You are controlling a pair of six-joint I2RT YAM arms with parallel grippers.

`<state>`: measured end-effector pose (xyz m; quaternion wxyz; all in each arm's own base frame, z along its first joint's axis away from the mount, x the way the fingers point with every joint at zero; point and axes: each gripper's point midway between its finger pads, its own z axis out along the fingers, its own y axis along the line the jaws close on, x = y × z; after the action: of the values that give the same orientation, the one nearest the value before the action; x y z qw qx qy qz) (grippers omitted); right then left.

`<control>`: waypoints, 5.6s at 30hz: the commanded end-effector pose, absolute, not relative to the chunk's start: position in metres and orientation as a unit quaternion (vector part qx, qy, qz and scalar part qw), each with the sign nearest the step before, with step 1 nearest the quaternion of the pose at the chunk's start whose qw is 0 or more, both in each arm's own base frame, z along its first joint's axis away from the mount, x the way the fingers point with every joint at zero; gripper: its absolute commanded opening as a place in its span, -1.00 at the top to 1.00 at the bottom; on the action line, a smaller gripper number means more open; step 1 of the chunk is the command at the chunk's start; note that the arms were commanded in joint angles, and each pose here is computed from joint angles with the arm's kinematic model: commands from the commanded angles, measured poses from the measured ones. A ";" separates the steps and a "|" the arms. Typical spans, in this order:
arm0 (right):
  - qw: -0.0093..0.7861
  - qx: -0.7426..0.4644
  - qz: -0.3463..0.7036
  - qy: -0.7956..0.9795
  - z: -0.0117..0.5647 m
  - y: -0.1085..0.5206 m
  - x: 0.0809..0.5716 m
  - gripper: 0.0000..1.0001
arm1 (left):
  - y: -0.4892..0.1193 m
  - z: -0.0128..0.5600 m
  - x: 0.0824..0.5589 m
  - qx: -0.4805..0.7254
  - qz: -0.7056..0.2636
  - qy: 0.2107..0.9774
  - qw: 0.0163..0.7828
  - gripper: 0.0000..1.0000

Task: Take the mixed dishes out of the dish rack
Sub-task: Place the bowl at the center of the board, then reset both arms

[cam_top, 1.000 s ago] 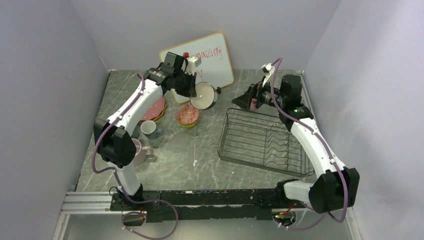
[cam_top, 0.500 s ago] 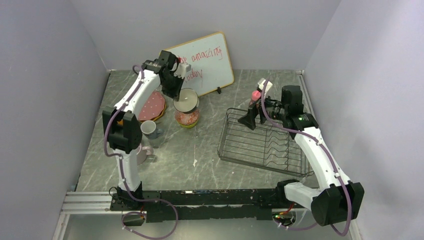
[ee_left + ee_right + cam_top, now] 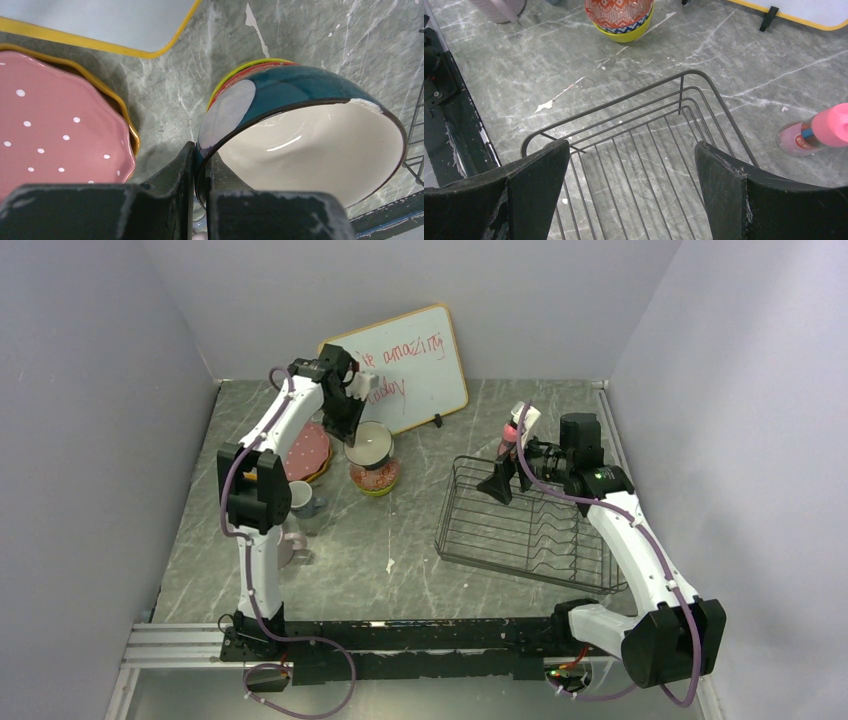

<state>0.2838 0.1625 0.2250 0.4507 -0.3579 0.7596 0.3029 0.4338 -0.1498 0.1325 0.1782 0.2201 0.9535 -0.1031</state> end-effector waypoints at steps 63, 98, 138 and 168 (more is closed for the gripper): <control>0.435 -0.378 0.316 0.754 0.218 0.166 0.280 -0.98 | -0.169 0.106 0.417 0.284 -0.059 0.948 0.132 0.31; 0.503 -0.281 0.187 0.795 0.249 0.127 0.323 -0.98 | -0.119 0.250 0.413 0.205 -0.104 0.880 0.416 -0.89; 0.686 -0.136 0.042 0.714 0.329 0.058 0.305 -0.98 | -0.037 0.369 0.304 0.078 -0.108 0.750 0.648 -0.89; 0.688 -0.087 -0.011 0.720 0.317 0.021 0.300 -0.98 | -0.033 0.335 0.283 0.105 -0.099 0.750 0.645 -0.89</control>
<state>0.2959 0.0247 0.3062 0.6750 -0.0945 0.7318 -0.0013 0.2858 -0.0312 0.3207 0.6276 0.0892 0.7668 -0.1011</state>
